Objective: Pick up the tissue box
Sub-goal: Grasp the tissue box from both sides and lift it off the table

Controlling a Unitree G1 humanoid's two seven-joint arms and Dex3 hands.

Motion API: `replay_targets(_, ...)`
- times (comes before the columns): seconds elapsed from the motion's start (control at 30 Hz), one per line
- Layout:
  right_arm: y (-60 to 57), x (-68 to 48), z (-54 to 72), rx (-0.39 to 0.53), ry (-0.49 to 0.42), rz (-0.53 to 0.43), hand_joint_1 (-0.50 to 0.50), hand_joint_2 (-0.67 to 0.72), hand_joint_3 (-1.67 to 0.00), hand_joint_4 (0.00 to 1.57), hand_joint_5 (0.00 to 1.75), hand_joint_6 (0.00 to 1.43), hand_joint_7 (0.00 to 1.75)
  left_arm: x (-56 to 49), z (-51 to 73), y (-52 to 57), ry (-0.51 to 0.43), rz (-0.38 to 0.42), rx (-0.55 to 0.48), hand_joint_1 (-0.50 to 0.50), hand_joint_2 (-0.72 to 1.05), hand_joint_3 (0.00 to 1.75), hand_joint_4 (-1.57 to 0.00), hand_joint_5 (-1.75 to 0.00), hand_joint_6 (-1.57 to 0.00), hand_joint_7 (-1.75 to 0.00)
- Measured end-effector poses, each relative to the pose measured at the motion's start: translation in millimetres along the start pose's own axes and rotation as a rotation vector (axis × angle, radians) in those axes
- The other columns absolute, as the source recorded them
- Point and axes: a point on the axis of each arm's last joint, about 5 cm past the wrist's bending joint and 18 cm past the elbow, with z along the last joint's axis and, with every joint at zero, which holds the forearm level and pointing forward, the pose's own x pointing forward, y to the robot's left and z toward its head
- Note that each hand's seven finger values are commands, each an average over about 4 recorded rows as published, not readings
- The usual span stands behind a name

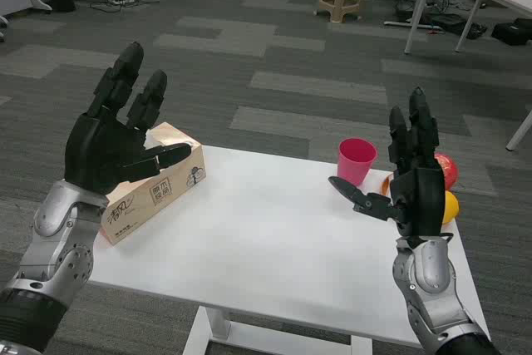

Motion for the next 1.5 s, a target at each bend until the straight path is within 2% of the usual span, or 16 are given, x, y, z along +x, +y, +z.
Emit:
replay_targets(0.2,-2.0,-2.6,2.1,0.001,-0.004,0.000,-0.21,-0.35,-0.38,0.09,0.10,0.00,0.07,-4.9,-8.4,-10.1,0.040,-0.014,-0.016,0.50,1.05,0.09,0.00,0.00,0.00,0.00)
replay_targets(0.3,-2.2,-2.6,2.1,0.001,-0.004,0.000,-0.21,-0.35,-0.34,0.09,0.10,0.00,0.07,-4.9,-8.6,-10.3,0.040,-0.014,-0.017,0.50,1.05,0.09,0.00,0.00,0.00,0.00)
replay_targets(0.53,-2.2,-2.6,2.1,0.001,-0.004,0.000,-0.22,-0.35,-0.40,0.09,0.10,0.00,0.07,-4.9,-8.6,-10.3,0.040,-0.014,-0.016,0.50,1.05,0.09,0.00,0.00,0.00,0.00)
replay_targets(0.97,-2.2,-2.6,2.1,0.001,-0.004,0.001,-0.21,-0.35,-0.40,0.09,0.10,0.00,0.07,-5.2,-7.2,-8.0,0.033,-0.002,-0.014,0.50,1.05,0.09,0.00,0.00,0.00,0.00)
replay_targets(1.07,-2.2,-2.7,2.1,0.001,-0.004,0.000,-0.21,-0.35,-0.36,0.11,0.10,0.00,0.07,-6.3,-3.1,-1.2,0.014,0.033,-0.010,0.50,1.05,0.09,0.00,0.00,0.00,0.00)
replay_targets(1.23,-2.5,-2.8,2.2,0.001,-0.004,0.000,-0.21,-0.35,-0.40,0.11,0.10,0.00,0.07,-10.2,10.2,18.6,-0.010,0.092,0.029,0.50,1.05,0.09,0.00,0.00,0.00,0.00)
replay_targets(1.4,-4.2,-3.1,1.9,-0.005,-0.001,0.002,-0.21,-0.34,-0.38,0.12,0.10,0.00,0.07,-22.8,25.0,50.0,0.021,0.195,0.084,0.50,1.05,0.09,0.00,0.00,0.00,0.00)
replay_targets(1.5,-3.7,-4.8,0.5,-0.007,0.010,0.011,-0.21,-0.35,-0.40,0.14,0.10,0.00,0.07,-33.5,29.0,68.9,0.084,0.266,0.094,0.50,1.05,0.09,0.00,0.00,0.00,0.00)
